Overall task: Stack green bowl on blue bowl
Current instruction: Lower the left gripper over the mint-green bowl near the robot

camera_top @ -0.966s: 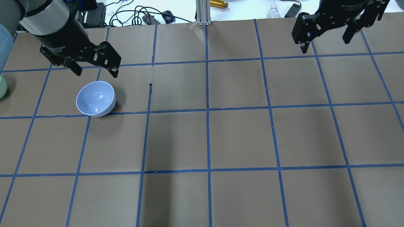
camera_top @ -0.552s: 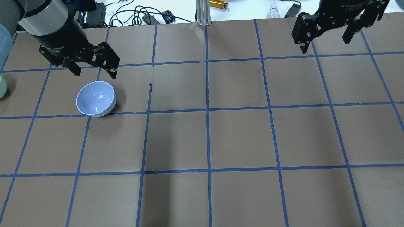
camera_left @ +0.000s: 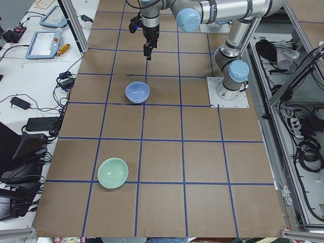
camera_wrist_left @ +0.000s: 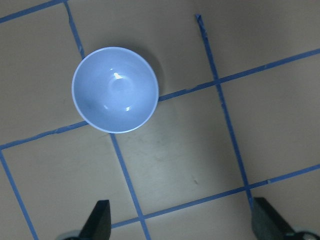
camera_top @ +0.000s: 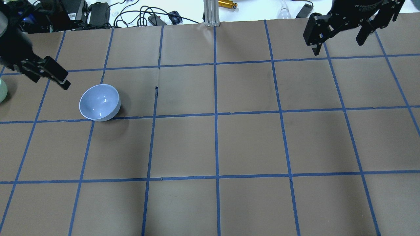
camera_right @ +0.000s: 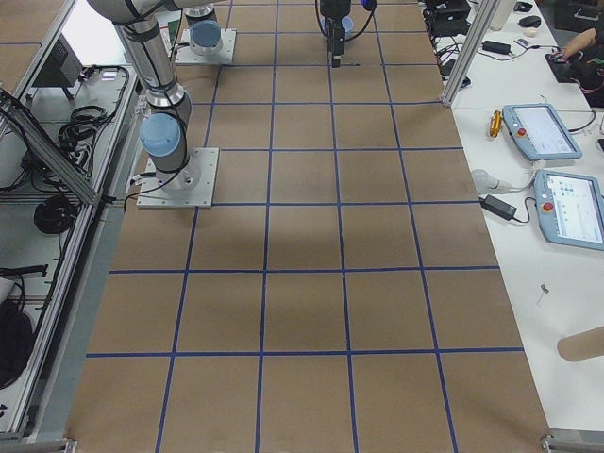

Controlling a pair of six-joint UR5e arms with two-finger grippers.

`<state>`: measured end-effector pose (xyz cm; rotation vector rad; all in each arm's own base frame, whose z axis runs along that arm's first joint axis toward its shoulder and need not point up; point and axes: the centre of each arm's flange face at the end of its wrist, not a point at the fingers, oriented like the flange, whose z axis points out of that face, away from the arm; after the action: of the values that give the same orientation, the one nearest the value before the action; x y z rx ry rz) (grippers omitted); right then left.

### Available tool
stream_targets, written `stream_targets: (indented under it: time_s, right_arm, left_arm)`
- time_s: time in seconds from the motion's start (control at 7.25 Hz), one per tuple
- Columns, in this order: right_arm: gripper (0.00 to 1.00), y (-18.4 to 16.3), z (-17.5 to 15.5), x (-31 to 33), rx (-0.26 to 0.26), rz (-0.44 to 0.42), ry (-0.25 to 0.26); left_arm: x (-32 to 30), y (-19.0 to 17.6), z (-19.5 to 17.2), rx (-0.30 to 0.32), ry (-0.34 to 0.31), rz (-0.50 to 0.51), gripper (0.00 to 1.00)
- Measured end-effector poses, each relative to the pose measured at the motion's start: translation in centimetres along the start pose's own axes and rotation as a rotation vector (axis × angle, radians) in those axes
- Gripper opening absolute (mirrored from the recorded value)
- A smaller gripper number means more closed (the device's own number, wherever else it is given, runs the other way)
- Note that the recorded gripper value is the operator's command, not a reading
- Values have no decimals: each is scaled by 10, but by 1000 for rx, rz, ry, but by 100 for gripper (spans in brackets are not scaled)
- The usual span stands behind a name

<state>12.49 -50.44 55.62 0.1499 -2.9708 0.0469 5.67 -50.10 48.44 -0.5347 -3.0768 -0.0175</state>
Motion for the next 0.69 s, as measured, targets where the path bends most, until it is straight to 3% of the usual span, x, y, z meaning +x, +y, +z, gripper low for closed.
stream_targets:
  time_s: [0.69]
  right_arm:
    - [100,0,0,0,0,0,0]
  left_arm:
    - [-242,63,84,62,-50,353,100]
